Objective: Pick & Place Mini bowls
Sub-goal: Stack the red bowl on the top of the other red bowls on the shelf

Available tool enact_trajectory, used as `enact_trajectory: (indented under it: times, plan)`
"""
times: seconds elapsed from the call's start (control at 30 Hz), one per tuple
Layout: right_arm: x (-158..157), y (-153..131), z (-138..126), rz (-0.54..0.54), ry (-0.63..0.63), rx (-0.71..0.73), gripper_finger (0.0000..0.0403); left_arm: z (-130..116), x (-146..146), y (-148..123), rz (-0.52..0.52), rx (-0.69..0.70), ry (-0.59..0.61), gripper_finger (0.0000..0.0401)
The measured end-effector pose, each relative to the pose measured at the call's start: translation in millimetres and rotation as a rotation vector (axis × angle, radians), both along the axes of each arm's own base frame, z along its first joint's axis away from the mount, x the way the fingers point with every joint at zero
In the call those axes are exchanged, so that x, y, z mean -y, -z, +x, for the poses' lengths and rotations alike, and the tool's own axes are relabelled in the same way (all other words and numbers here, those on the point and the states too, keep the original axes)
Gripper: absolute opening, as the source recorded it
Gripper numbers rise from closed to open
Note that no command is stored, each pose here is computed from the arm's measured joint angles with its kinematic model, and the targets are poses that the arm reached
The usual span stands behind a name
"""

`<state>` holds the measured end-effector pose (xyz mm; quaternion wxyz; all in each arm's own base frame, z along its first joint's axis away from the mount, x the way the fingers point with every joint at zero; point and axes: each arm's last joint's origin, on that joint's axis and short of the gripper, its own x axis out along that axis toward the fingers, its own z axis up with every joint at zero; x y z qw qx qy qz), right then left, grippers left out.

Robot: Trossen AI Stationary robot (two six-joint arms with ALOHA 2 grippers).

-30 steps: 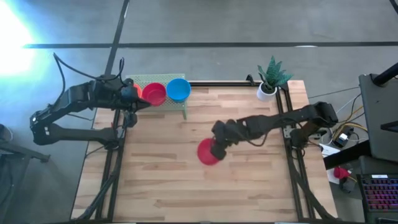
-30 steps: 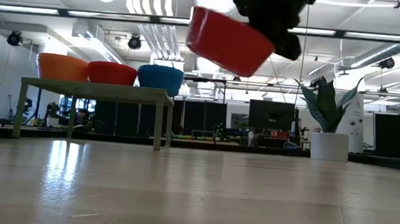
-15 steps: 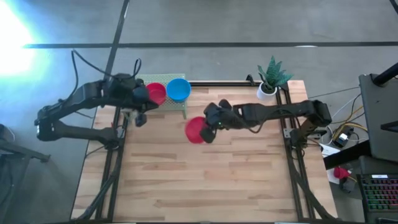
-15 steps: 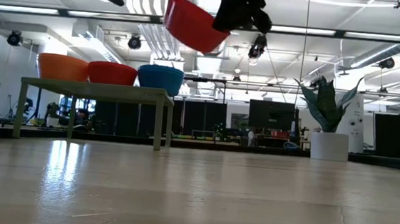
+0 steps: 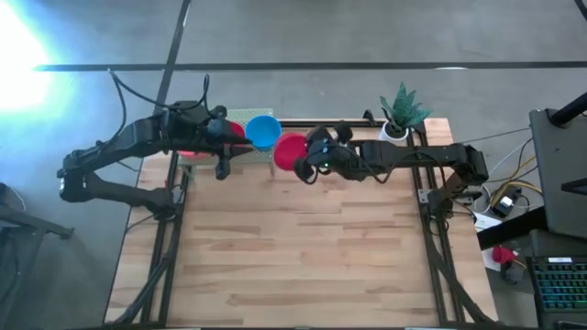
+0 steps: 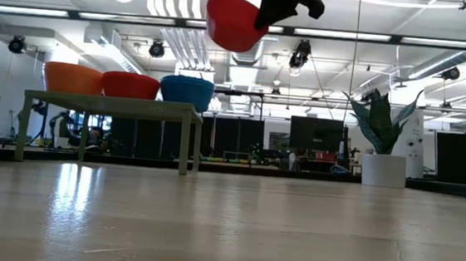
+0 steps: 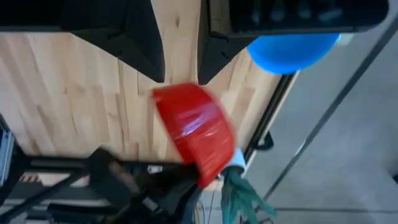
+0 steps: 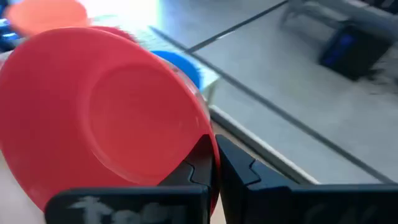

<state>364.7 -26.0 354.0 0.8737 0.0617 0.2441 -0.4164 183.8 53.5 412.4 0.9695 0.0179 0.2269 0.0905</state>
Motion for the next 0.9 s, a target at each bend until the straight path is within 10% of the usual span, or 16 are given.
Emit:
enact_trajectory:
  times: [0.9]
  plan:
    - [34, 0, -4, -0.109, 0.056, -0.107, 0.0008, 46, -15, 14, 0.169, -0.036, -0.030, 0.0090]
